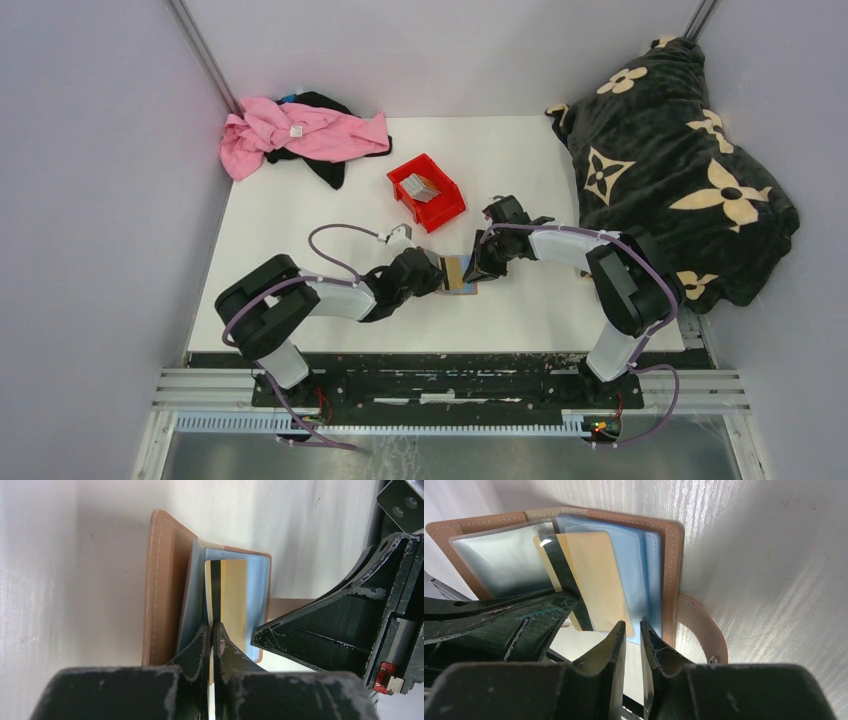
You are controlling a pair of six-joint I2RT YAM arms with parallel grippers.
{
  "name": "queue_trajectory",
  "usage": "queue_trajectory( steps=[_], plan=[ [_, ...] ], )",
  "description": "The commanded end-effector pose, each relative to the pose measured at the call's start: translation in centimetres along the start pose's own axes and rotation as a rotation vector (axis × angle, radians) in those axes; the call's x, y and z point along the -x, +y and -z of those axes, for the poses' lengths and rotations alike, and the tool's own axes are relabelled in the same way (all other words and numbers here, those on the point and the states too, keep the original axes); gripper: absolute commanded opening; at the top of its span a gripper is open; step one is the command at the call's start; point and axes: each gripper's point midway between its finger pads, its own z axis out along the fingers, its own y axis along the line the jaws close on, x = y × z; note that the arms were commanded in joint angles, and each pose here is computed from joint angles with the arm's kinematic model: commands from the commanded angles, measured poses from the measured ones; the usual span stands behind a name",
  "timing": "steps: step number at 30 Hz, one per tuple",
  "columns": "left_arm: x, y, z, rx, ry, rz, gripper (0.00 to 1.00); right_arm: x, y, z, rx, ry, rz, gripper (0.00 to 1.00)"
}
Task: Put the credit cards into the card holder
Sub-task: Insert the credit card into the card holder.
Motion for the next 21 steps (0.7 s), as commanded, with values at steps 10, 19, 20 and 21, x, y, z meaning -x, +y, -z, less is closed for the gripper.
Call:
queue_trajectory(
  steps=[10,19,20,21],
  plan=[
    [-2.5,0.8,-1.0,0.042,0.132,-0.162,0.15,1.7,0.1,1.7,-0.055,-0.069,0.08,0.24],
    [-1.4,0.4,-0.2,0.067,0.116,-0.203,0.39,3.5,1.4,4.1,-0.079,-0.126,0.172,0.3],
    [-1.1,0.4,0.0,0.076,0.107,-0.201,0.41,3.8,1.6,4.4,-0.081,-0.135,0.185,0.31],
    [-0.7,0.4,0.2,0.081,0.093,-0.204,0.44,4.0,1.8,4.7,-0.085,-0.142,0.197,0.32]
  ],
)
